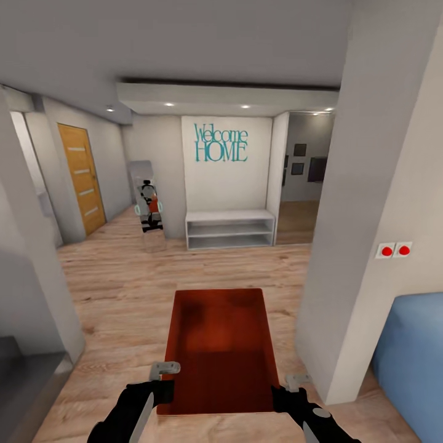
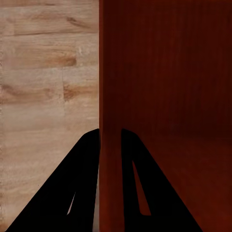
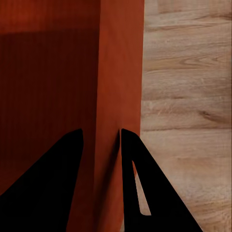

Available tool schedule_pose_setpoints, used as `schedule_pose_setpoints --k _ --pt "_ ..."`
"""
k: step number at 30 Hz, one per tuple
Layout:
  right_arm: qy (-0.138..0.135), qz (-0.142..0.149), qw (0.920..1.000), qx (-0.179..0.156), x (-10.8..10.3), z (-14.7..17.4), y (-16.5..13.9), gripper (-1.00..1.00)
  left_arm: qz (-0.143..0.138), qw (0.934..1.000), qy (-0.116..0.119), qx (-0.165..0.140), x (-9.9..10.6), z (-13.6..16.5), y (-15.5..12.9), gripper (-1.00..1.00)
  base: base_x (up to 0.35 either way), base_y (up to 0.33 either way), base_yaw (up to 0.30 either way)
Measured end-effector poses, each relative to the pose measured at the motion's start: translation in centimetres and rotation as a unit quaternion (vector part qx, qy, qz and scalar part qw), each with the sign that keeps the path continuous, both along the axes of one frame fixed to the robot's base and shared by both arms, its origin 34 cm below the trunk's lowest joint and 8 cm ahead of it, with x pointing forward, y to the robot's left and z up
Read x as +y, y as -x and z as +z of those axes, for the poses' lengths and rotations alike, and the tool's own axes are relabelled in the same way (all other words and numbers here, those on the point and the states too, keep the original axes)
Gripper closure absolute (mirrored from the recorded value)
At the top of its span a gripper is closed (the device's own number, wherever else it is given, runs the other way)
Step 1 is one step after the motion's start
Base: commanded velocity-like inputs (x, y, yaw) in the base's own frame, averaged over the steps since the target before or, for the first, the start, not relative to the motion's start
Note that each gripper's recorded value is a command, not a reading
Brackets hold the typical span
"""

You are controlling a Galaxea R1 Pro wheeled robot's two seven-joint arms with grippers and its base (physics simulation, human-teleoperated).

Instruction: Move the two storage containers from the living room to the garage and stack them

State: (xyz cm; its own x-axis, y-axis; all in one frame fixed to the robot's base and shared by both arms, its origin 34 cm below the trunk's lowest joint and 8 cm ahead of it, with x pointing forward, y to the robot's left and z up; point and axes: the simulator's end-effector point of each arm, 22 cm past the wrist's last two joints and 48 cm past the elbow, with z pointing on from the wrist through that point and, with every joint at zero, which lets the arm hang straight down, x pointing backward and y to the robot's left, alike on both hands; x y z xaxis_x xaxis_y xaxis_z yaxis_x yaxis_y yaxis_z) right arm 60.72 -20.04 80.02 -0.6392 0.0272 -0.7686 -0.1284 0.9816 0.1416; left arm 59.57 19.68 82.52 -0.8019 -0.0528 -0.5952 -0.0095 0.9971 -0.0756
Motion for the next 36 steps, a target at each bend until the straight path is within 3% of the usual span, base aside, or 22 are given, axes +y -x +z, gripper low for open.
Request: schedule_pose_setpoints --k 11,36 --pt "0.000 0.000 1.0000 0.000 0.01 0.00 0.00 1.00 0.000 1.0000 0.000 0.000 0.02 -0.01 0.01 1.00 0.311 0.105 0.027" --pt "0.000 0.000 1.0000 0.000 0.04 0.00 0.00 1.00 0.000 1.0000 0.000 0.000 0.05 -0.01 0.01 1.00 0.322 0.001 0.180"
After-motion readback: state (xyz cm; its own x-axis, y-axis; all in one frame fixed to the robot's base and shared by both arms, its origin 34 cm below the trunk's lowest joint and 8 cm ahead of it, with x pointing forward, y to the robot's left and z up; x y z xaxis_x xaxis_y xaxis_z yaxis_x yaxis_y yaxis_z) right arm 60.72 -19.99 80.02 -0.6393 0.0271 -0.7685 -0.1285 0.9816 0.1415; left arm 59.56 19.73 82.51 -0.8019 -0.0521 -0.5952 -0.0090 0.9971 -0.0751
